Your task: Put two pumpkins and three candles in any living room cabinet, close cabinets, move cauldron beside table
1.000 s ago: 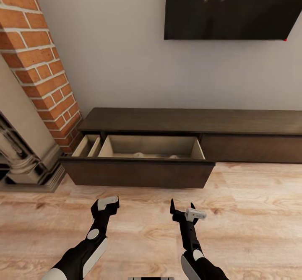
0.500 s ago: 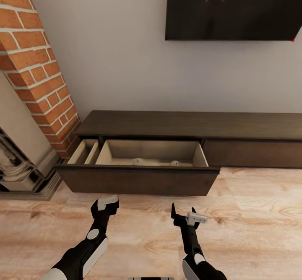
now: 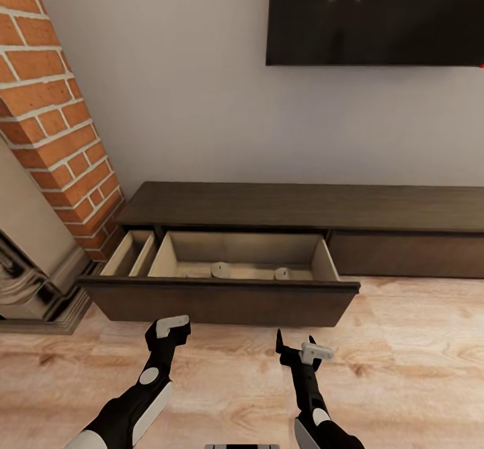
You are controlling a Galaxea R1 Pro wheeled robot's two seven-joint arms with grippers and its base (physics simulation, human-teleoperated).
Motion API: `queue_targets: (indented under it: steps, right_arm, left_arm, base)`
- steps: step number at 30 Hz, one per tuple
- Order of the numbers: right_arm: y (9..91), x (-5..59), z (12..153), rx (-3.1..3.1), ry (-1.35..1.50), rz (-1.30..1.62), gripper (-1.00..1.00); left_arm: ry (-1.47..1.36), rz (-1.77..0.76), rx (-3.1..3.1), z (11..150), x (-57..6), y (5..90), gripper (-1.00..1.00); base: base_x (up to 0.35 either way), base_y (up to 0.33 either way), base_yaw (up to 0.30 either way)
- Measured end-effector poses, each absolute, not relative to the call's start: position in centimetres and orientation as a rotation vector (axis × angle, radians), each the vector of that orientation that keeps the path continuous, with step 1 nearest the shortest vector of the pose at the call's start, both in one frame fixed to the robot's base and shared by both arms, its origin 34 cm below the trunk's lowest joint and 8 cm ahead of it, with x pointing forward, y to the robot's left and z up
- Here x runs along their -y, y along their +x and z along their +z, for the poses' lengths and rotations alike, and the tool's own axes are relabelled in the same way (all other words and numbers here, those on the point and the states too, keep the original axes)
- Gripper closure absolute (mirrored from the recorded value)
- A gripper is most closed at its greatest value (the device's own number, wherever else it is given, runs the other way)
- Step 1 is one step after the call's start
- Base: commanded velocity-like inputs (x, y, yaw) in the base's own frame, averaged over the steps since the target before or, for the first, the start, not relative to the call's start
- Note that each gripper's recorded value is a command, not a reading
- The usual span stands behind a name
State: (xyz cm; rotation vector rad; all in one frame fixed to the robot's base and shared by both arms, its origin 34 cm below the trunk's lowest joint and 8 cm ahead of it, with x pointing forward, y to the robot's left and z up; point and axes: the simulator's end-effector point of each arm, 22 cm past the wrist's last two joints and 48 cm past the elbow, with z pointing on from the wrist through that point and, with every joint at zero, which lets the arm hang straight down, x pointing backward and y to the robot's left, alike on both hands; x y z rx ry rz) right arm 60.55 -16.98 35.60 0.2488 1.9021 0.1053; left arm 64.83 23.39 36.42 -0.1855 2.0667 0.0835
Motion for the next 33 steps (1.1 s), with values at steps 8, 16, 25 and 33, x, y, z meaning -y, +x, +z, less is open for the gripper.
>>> queue_targets:
  steps: [8, 16, 25, 33]
  right_arm:
    - [60.55, 16.99, 35.61, -1.902, 0.249, 0.105, -1.0]
    - [60.55, 16.98, 35.59, -1.902, 0.249, 0.105, -1.0]
    - [60.55, 16.98, 35.6, -1.902, 0.249, 0.105, -1.0]
    - [60.51, 16.97, 35.41, -1.901, 0.248, 0.105, -1.0]
  left_arm:
    - [-0.184, 0.085, -2.069, 36.34, -23.41, 64.76, -1.0]
    - [-0.184, 0.085, -2.069, 36.29, -23.42, 64.75, -1.0]
    - [-0.185, 0.087, -2.071, 36.25, -23.48, 64.72, -1.0]
    - [-0.183, 0.087, -2.07, 36.04, -23.44, 64.67, -1.0]
  base:
    - [0.113, 0.0, 0.0]
    - [0.094, 0.0, 0.0]
    - [0.036, 0.0, 0.0]
    - [0.002, 0.0, 0.0]
